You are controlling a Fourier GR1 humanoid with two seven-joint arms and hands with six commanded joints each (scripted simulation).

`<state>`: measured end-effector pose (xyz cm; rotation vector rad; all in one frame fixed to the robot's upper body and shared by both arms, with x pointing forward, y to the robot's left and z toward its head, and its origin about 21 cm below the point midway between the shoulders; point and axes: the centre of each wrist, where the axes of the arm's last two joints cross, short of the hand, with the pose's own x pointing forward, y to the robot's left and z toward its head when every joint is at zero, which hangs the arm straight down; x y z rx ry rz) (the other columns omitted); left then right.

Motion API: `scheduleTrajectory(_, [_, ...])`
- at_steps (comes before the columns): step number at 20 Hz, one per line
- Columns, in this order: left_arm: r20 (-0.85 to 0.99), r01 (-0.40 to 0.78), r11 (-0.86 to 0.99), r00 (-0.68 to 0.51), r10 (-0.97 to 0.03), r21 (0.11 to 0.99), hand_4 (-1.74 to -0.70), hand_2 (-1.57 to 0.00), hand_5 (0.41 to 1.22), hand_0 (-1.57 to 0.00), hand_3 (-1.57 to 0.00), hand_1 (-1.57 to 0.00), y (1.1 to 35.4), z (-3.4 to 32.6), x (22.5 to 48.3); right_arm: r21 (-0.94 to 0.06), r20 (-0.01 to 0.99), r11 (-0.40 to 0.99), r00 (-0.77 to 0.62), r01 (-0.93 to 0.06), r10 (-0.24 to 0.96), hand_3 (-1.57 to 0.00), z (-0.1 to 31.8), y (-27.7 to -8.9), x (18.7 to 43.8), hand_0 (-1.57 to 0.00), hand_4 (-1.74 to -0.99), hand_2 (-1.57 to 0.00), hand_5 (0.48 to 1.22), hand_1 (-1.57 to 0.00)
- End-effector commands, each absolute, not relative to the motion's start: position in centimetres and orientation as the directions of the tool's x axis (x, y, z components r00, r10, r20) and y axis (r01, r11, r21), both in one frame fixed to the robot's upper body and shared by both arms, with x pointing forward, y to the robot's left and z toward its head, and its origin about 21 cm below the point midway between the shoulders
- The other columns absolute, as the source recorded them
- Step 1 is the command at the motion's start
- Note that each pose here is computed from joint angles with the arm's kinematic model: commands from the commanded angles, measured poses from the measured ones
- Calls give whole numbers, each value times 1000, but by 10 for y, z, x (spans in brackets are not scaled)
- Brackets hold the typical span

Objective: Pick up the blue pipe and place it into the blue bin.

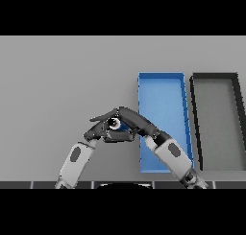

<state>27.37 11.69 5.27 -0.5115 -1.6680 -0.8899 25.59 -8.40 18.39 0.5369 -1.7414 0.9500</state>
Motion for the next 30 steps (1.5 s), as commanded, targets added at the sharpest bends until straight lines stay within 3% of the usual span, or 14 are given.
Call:
scheduleTrajectory(1, [955, 724, 626, -267, -131, 289, -1017, -216, 848, -244, -195, -224, 117, 52, 271, -357, 920, 587, -380, -727, 90, -1566, 184, -86, 254, -1568, -1740, -1569, 1217, -1568])
scheduleTrajectory(4, [965, 727, 636, -219, -144, 260, -970, -110, 647, -125, -99, -114, 118, 51, 272, -363, 916, 593, -391, -719, 87, -1569, 181, -85, 257, -1570, -1740, -1570, 1219, -1570])
scheduleTrajectory(8, [964, 716, 645, -214, -159, 266, -947, -45, 513, -50, -40, -46, 117, 49, 271, -311, 929, 606, -367, -732, 33, -1570, 181, -87, 257, -1570, -1741, -1570, 1220, -1570])
scheduleTrajectory(13, [961, 711, 647, -201, -191, 277, -913, -14, 470, -16, -12, -14, 115, 47, 273, -157, 954, 615, -280, -773, -108, -1571, 209, -93, 261, -1571, -1741, -1571, 1221, -1571])
scheduleTrajectory(17, [960, 718, 638, -198, -196, 278, -906, -5, 445, -6, -5, -5, 117, 47, 273, -136, 941, 597, -291, -791, -171, -1571, 260, -104, 271, -1571, -1741, -1571, 1221, -1571])
scheduleTrajectory(20, [965, 719, 643, -189, -183, 263, -905, -2, 435, -3, -2, -2, 119, 49, 272, -142, 906, 638, -359, -757, -224, -1571, 298, -123, 285, -1571, -1741, -1571, 1221, -1571])
scheduleTrajectory(24, [958, 717, 637, -184, -218, 283, -892, 0, 428, 0, 0, 0, 118, 47, 272, -138, 888, 804, -431, -579, -159, -1571, 335, -151, 306, -1571, -1741, -1571, 1221, -1571])
scheduleTrajectory(28, [958, 716, 637, -191, -215, 285, -886, 0, 412, 0, 1, 0, 121, 45, 271, -109, 920, 891, -383, -441, -77, -1571, 331, -189, 333, -1571, -1741, -1571, 1221, -1571])
scheduleTrajectory(30, [955, 711, 638, -202, -218, 296, -877, 1, 412, 1, 1, 1, 123, 46, 273, -109, 938, 926, -346, -361, -25, -1571, 315, -219, 341, -1571, -1741, -1571, 1221, -1571])
